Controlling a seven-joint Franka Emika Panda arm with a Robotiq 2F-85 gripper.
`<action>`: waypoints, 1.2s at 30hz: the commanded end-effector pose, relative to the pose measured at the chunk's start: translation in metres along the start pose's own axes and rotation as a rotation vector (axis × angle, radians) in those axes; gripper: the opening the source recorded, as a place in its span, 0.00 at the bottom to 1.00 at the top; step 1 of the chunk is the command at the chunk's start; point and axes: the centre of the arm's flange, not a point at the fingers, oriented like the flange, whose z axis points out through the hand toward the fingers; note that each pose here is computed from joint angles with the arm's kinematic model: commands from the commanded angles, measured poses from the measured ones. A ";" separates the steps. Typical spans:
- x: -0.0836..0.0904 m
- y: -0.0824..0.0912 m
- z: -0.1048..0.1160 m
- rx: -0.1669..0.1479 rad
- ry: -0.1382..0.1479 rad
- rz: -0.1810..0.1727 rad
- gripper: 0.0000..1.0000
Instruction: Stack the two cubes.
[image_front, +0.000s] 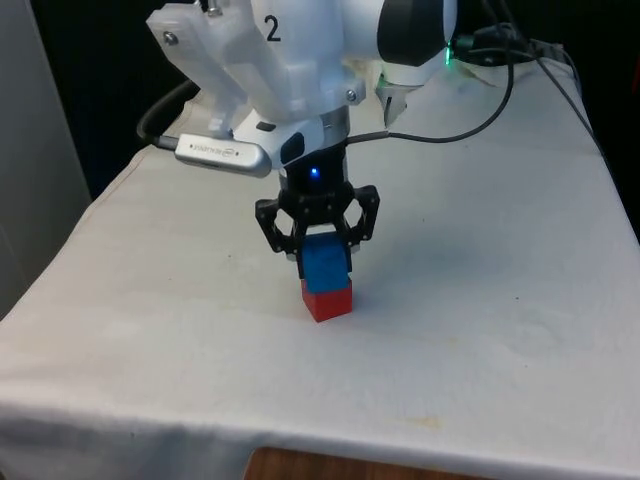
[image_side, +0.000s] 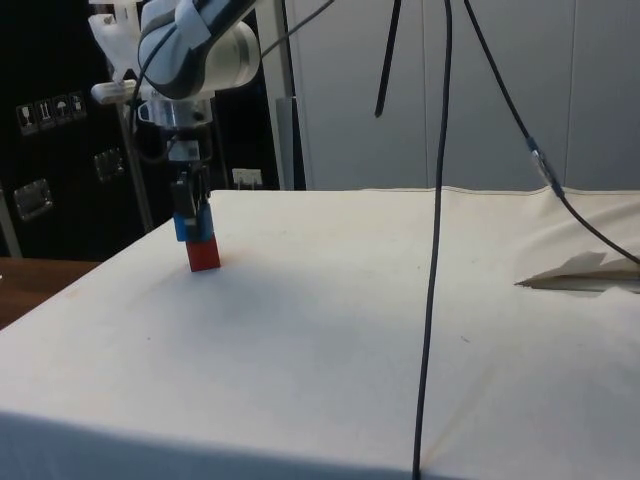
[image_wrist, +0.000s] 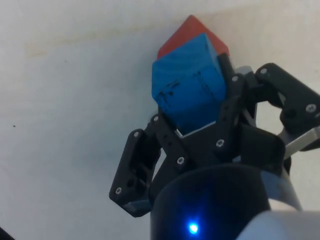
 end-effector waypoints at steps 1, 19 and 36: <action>0.001 -0.003 0.001 -0.007 -0.003 0.001 0.00; -0.001 -0.004 0.004 -0.012 -0.008 -0.008 0.00; 0.000 -0.005 0.001 -0.011 -0.009 -0.011 0.00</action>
